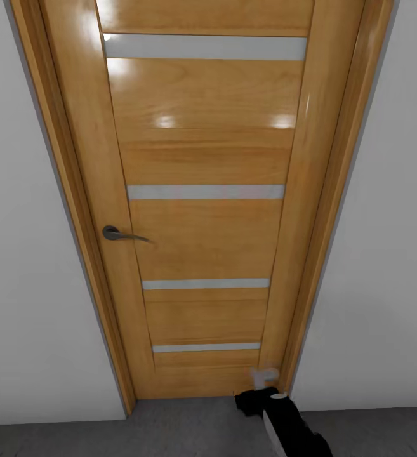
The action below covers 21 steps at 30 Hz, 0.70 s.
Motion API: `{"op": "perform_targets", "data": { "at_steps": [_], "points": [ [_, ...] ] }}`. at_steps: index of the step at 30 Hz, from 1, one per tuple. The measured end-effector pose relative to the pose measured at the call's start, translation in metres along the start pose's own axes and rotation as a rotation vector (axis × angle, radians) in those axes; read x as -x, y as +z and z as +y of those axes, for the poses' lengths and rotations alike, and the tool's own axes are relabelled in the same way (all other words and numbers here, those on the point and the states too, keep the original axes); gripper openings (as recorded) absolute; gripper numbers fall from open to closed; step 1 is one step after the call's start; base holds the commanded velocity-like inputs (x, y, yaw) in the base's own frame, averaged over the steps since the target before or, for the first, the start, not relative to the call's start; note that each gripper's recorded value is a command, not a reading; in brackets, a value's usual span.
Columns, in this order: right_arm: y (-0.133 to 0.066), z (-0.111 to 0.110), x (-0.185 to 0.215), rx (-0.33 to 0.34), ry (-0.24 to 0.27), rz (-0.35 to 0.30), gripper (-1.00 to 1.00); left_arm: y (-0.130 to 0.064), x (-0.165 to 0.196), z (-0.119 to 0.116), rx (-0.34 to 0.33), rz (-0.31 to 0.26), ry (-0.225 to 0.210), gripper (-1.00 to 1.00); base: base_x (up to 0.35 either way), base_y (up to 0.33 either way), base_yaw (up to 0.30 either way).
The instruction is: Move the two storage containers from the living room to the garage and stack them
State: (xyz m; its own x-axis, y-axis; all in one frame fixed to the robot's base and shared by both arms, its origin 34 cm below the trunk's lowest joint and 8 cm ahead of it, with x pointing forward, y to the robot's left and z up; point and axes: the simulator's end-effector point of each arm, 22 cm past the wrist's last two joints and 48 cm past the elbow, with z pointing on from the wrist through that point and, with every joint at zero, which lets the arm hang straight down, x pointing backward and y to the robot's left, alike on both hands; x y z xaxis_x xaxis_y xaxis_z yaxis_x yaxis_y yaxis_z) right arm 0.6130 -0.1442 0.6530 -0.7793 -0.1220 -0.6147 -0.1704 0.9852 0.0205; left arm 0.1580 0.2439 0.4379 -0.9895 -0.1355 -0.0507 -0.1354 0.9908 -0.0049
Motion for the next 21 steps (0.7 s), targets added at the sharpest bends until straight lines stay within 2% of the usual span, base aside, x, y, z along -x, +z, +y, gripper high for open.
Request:
{"op": "perform_targets", "data": {
  "at_steps": [5,10,15,17,21],
  "points": [
    [-0.008,0.014,0.071,0.017,-0.006,-0.047,1.00,0.000,0.000,0.000,0.000,0.000,0.000,1.00,0.000,0.000,0.000],
    [-0.025,0.007,0.139,0.005,-0.015,-0.084,1.00,0.000,0.000,0.001,0.001,0.000,0.001,1.00,0.000,0.000,0.000],
    [-0.058,0.001,0.213,-0.001,-0.018,-0.158,1.00,0.000,0.000,0.001,0.001,0.000,0.000,1.00,0.000,0.000,0.000],
    [-0.068,0.000,0.226,-0.001,-0.017,-0.173,1.00,0.000,0.000,0.001,0.002,0.000,0.000,1.00,0.000,0.000,0.000],
    [-0.109,-0.005,0.259,-0.008,-0.009,-0.202,1.00,0.000,0.000,0.001,0.002,0.000,-0.001,1.00,0.000,0.000,0.000]
  ]
}}
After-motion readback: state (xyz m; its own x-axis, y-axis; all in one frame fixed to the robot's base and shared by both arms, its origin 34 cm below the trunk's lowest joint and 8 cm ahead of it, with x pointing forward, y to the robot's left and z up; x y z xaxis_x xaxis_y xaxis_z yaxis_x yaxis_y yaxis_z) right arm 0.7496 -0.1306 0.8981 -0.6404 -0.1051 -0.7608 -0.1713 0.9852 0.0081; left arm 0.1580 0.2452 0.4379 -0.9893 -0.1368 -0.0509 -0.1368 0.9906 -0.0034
